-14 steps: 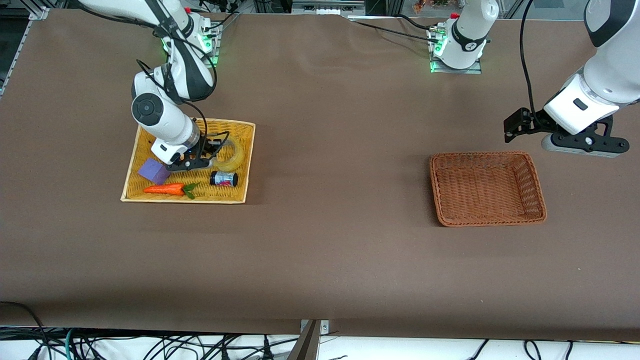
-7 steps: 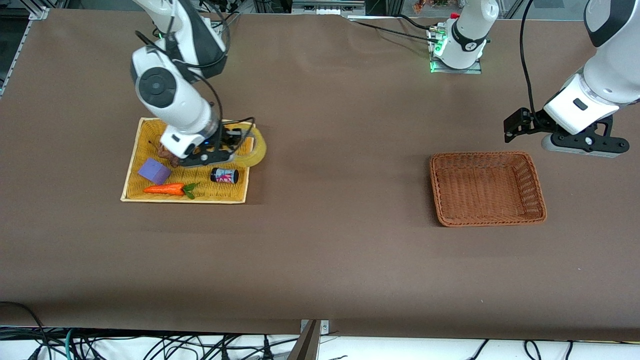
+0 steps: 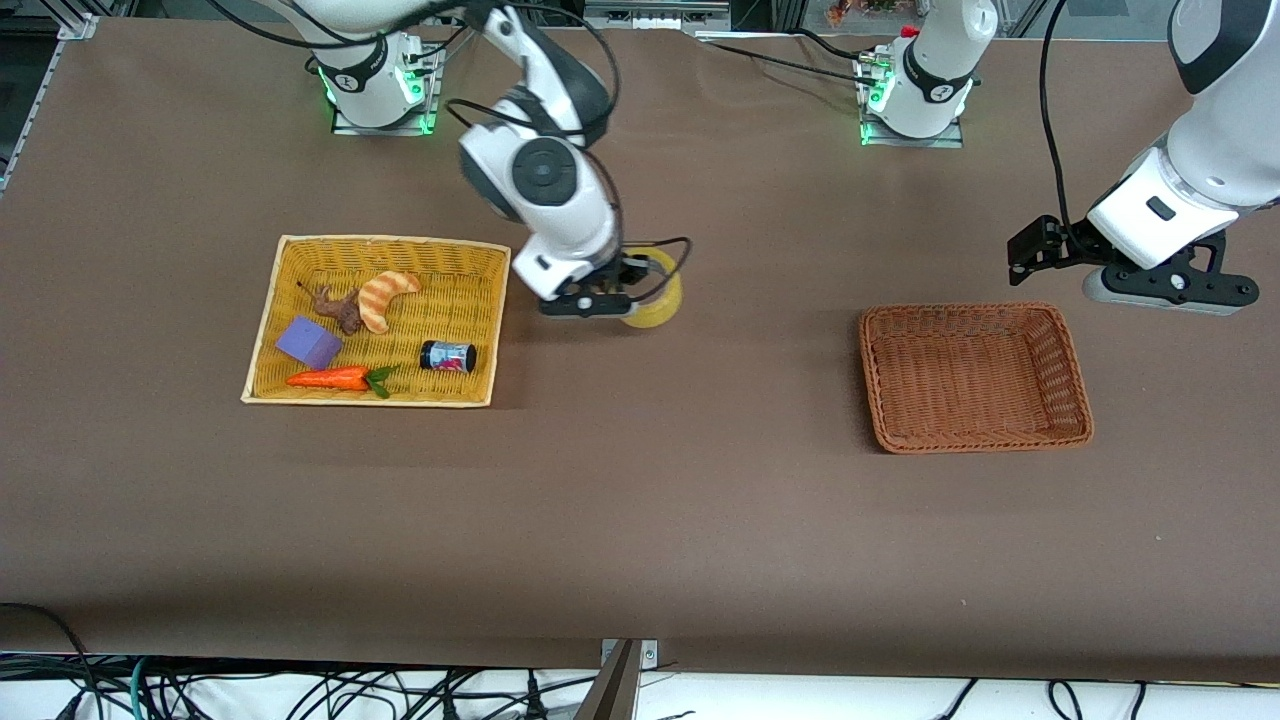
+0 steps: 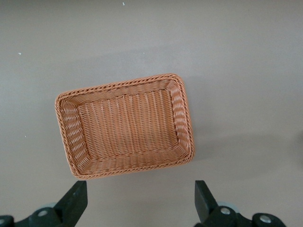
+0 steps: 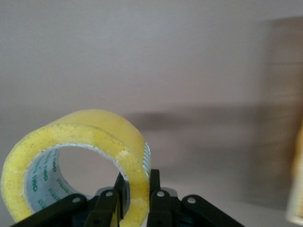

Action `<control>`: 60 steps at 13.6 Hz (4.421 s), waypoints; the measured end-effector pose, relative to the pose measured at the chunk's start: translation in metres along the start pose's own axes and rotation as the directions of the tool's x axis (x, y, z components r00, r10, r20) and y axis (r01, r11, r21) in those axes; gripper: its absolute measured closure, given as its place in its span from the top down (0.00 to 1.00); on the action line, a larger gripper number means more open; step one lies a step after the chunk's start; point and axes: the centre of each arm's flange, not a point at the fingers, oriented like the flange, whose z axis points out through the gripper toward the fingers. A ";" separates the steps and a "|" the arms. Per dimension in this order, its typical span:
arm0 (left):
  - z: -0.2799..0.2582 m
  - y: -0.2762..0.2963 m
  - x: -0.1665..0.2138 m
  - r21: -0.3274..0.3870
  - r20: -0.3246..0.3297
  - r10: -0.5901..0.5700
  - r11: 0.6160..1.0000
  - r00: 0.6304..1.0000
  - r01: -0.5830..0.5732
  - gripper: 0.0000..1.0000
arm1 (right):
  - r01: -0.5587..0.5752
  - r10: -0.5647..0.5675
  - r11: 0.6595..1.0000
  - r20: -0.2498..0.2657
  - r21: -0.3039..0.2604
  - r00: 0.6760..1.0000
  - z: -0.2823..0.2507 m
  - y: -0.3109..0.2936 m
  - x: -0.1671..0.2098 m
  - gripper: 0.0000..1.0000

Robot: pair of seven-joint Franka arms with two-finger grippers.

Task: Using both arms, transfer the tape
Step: 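Lift the tape roll and carry it to the table's middle, then release the tape with the right gripper while the left gripper reaches it, then grasp the tape roll with the left gripper while the right gripper withdraws, then lift the tape with the left gripper and carry it over the basket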

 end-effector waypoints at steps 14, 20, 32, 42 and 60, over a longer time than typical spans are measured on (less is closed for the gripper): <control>-0.004 0.000 0.001 0.000 -0.009 0.028 1.000 1.000 -0.028 1.00 | -0.090 0.090 0.996 -0.078 0.000 0.993 0.086 -0.048 0.001 0.79; 0.006 0.040 -0.003 -0.007 0.062 0.138 0.990 0.989 -0.137 1.00 | -0.018 0.008 0.995 -0.099 -0.097 0.995 -0.057 0.021 0.056 1.00; 0.203 0.282 0.021 -0.217 0.078 0.507 0.849 0.858 -0.482 1.00 | 0.303 -0.302 0.941 0.026 -0.154 0.953 -0.299 0.317 0.082 1.00; 0.321 0.340 0.001 -0.136 0.138 0.664 0.747 0.734 -0.650 1.00 | 0.266 -0.266 0.952 0.017 -0.152 0.964 -0.316 0.378 0.071 1.00; 0.358 0.364 -0.016 0.008 0.119 0.668 0.739 0.734 -0.674 0.22 | 0.268 -0.268 0.956 0.014 -0.119 0.963 -0.320 0.415 0.077 1.00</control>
